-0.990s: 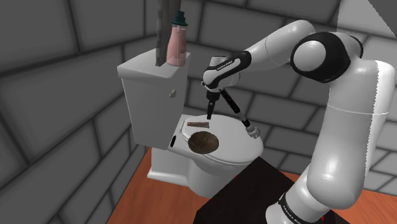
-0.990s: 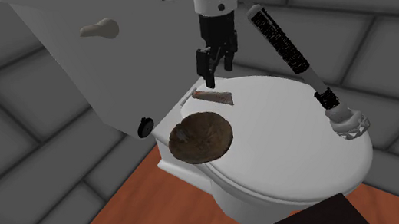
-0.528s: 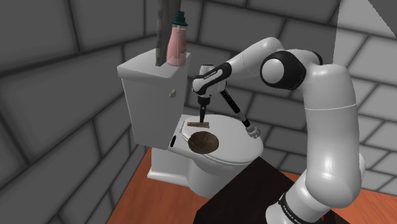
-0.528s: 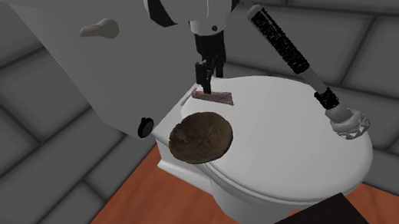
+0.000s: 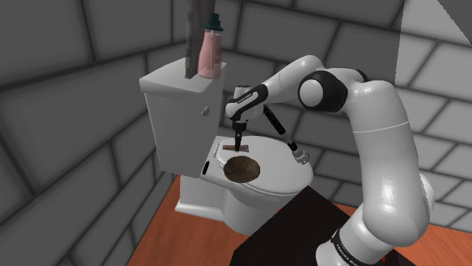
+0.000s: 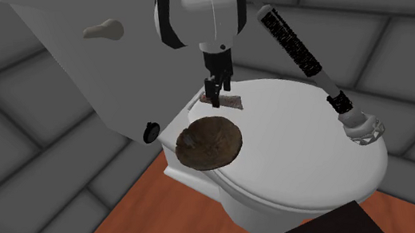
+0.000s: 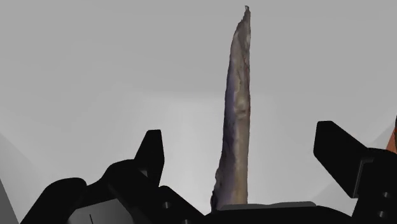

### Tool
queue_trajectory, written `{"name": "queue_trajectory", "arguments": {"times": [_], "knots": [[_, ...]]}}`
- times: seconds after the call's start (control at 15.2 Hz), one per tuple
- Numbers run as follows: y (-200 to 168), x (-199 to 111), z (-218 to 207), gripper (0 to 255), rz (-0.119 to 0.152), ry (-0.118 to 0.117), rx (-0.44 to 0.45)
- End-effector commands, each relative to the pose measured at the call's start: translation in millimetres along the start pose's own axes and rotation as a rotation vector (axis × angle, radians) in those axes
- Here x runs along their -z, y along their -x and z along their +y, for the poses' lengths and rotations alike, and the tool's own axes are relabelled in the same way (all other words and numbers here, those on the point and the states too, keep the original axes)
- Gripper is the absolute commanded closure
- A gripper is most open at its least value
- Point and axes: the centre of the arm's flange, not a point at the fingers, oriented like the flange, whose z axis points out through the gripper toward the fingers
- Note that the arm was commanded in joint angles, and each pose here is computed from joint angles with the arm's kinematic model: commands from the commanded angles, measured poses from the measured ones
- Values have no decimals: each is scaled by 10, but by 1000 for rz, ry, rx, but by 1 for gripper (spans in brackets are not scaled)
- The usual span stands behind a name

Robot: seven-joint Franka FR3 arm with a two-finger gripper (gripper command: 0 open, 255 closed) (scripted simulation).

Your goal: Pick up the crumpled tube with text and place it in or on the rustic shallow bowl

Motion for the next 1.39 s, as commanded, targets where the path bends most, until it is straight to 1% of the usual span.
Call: {"name": "queue_trajectory", "arguments": {"times": [0.0, 0.46, 0.53, 1.12, 1.32], "knots": [[-7, -88, -1, 0, 0, 0, 0], [-7, -88, -1, 0, 0, 0, 0], [-7, -88, -1, 255, 0, 0, 0], [-8, -88, -1, 255, 0, 0, 0], [7, 69, -12, 255, 0, 0, 0]]}}
